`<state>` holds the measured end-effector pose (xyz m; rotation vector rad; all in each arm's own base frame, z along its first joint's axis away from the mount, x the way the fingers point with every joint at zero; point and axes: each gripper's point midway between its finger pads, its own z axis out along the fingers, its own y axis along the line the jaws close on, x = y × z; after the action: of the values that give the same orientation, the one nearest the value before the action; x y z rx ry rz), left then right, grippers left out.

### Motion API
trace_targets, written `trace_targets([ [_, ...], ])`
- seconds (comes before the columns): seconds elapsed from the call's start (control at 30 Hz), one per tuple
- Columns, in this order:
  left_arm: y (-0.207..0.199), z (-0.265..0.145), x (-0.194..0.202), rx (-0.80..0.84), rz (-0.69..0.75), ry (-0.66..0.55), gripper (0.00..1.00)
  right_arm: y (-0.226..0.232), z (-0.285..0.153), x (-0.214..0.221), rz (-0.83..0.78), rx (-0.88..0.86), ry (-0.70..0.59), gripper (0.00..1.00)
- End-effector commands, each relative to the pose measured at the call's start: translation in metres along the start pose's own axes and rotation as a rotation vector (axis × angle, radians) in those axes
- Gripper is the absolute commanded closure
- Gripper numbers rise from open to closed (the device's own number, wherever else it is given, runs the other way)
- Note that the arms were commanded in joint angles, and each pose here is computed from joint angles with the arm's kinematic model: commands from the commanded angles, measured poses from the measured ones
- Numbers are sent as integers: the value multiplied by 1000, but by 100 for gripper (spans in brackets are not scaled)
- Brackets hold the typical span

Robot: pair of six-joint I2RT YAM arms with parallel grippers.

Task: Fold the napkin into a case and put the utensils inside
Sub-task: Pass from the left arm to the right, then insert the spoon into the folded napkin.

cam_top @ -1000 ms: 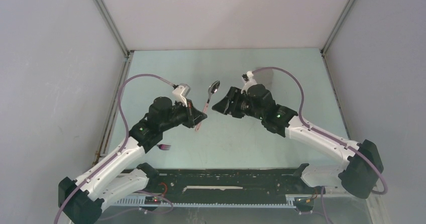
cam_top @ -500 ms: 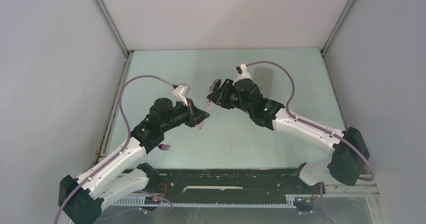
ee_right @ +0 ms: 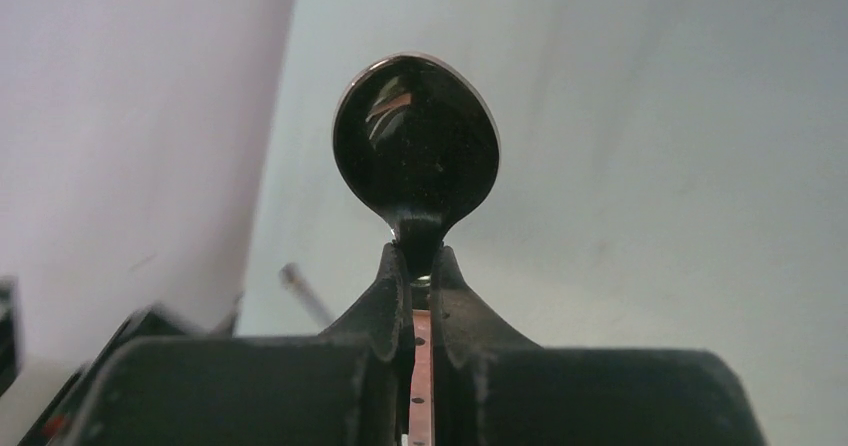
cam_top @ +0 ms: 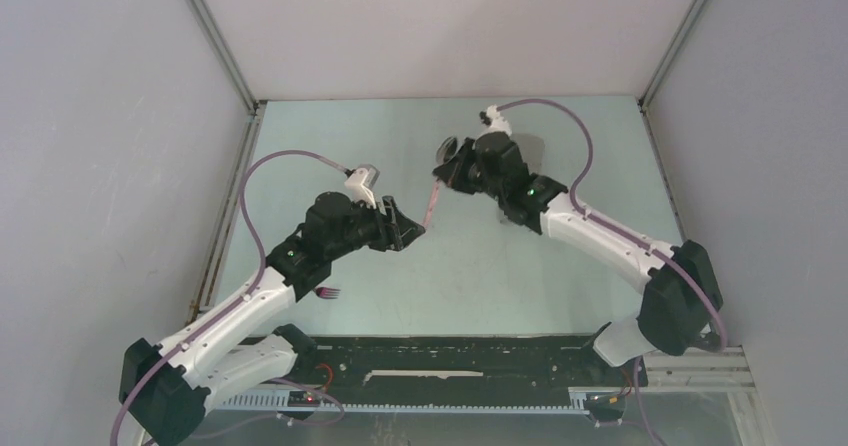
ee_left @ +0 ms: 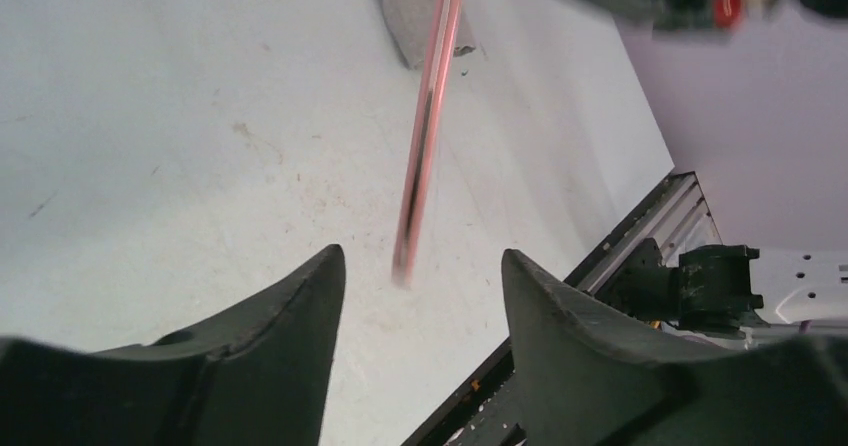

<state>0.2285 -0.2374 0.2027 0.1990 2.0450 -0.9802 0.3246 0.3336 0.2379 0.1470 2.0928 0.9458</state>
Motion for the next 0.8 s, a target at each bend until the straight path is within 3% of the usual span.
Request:
trace_targets([
  [0.0,-4,3,-8,-20,-47,0,33,-79,12,-95,-191,214,-154,100],
  [0.17,-12,26,21,78,-112,113,31,-179,29,-171,-231,403,-186,100],
  [0.3,-15,57,38,94,-160,179,30,-225,48,-218,-191,436,-181,100],
  [0.5,-42,112,55,180,-211,246,32,-283,84,-235,-191,493,-88,100],
  [0.77,-77,185,79,314,-367,331,52,-309,93,-229,-183,506,-28,100],
])
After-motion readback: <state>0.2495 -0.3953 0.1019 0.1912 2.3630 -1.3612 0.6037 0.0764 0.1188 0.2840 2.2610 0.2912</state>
